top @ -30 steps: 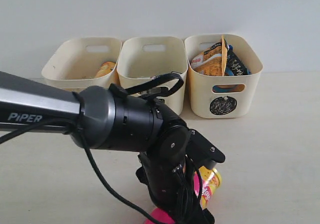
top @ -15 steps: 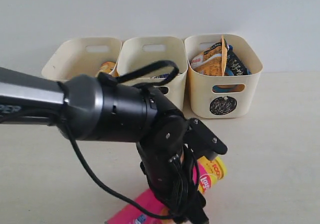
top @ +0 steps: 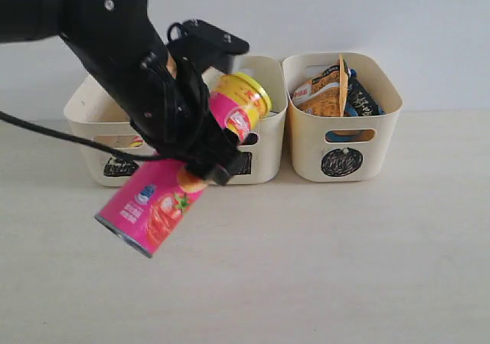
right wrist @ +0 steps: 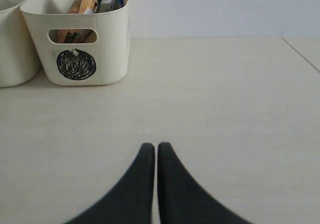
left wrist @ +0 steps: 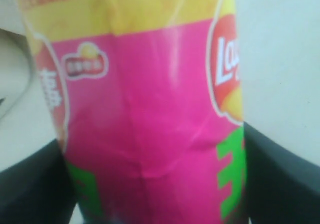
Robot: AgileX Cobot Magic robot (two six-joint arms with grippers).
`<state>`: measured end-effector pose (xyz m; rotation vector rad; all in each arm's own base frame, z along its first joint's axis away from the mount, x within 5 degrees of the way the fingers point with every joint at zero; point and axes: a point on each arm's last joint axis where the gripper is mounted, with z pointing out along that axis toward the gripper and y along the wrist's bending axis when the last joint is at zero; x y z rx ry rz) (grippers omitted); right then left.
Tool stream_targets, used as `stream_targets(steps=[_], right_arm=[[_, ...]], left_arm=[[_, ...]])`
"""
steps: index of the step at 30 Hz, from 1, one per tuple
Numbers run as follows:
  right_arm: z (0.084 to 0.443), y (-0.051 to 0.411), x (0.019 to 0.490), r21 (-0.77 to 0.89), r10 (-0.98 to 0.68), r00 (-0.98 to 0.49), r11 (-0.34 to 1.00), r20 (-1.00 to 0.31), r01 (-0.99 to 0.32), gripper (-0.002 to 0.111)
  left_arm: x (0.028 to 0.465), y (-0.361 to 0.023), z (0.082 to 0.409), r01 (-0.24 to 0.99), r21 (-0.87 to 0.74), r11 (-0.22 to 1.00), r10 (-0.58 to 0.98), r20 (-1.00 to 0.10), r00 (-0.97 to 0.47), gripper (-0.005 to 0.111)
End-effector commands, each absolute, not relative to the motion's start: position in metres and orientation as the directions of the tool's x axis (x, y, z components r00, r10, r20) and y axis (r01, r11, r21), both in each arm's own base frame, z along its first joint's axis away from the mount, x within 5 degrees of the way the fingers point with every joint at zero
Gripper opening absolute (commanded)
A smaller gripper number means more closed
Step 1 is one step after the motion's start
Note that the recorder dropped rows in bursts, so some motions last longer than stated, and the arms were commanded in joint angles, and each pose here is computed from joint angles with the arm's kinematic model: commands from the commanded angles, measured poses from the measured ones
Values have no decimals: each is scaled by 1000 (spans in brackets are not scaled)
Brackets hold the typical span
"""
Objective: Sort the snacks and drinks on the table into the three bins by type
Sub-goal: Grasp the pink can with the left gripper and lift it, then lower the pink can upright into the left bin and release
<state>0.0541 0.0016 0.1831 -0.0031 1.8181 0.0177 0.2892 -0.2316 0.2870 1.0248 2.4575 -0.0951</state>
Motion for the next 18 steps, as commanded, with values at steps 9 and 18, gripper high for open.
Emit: stream_targets(steps=[9,18], right_arm=[[184,1,54,3,3,-232,1000,-973,-3,0],[184,1,54,3,3,-232,1000,-973,-3,0]], left_arm=[[355,-142,346,444,141,885,425,-633,-647,4],[392,-104,352,324,150,934,316,-767,-559,4]])
